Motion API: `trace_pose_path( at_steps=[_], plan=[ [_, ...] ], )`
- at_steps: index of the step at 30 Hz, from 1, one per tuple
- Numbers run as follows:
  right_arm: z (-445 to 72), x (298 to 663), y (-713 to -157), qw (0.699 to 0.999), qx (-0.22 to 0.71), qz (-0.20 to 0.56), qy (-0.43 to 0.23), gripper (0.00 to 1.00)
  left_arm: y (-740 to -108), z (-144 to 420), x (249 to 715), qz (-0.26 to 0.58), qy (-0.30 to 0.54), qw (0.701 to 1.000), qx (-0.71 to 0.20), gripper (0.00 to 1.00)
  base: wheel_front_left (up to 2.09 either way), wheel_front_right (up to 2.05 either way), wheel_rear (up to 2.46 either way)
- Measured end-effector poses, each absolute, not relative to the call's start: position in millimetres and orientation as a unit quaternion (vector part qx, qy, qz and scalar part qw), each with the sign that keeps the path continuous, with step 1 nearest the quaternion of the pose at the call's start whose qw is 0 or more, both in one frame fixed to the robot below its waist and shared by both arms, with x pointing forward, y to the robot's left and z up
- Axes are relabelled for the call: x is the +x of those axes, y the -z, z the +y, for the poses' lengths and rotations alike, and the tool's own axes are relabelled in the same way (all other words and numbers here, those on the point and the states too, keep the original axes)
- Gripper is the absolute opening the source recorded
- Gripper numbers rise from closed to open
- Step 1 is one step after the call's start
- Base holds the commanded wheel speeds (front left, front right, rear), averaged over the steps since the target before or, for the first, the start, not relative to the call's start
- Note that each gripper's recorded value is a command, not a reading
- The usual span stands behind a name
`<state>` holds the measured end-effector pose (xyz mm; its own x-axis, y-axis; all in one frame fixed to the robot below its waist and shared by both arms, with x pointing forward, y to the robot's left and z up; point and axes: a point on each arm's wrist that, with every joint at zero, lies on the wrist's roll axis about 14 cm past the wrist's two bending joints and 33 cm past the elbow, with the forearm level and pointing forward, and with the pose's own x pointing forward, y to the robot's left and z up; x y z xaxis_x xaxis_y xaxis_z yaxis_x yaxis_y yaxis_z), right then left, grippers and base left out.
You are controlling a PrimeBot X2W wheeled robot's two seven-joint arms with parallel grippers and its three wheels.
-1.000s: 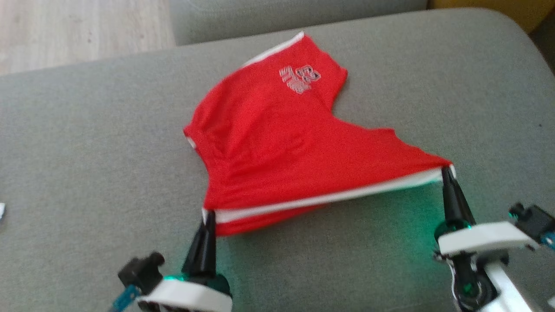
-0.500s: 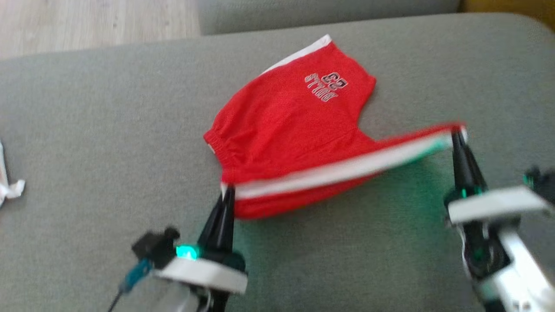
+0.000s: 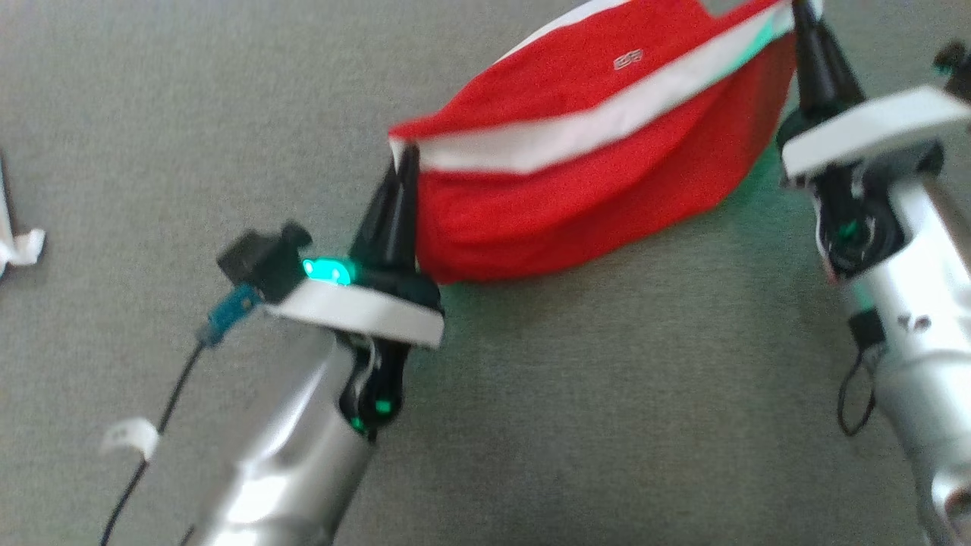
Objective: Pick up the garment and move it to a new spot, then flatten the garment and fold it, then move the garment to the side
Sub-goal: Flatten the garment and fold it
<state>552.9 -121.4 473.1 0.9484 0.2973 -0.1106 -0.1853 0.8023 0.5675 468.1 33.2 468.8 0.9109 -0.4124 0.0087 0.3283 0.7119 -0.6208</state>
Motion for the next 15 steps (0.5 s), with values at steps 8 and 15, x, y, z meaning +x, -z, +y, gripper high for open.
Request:
trace_pose_path(
  at_steps=[8,15],
  plan=[
    [-98.6,604.9,-453.8,0.951,0.245,0.120,-0.144,0.00,-461.0,56.0,504.2,0.057,0.169,0.928,-0.326,0.00,0.00,0.00,0.00],
    [-91.4,619.8,-431.5,0.961,0.196,0.128,-0.147,1.00,-436.3,73.3,510.3,0.078,0.134,0.929,-0.335,1.00,0.00,0.00,0.00]
  ],
)
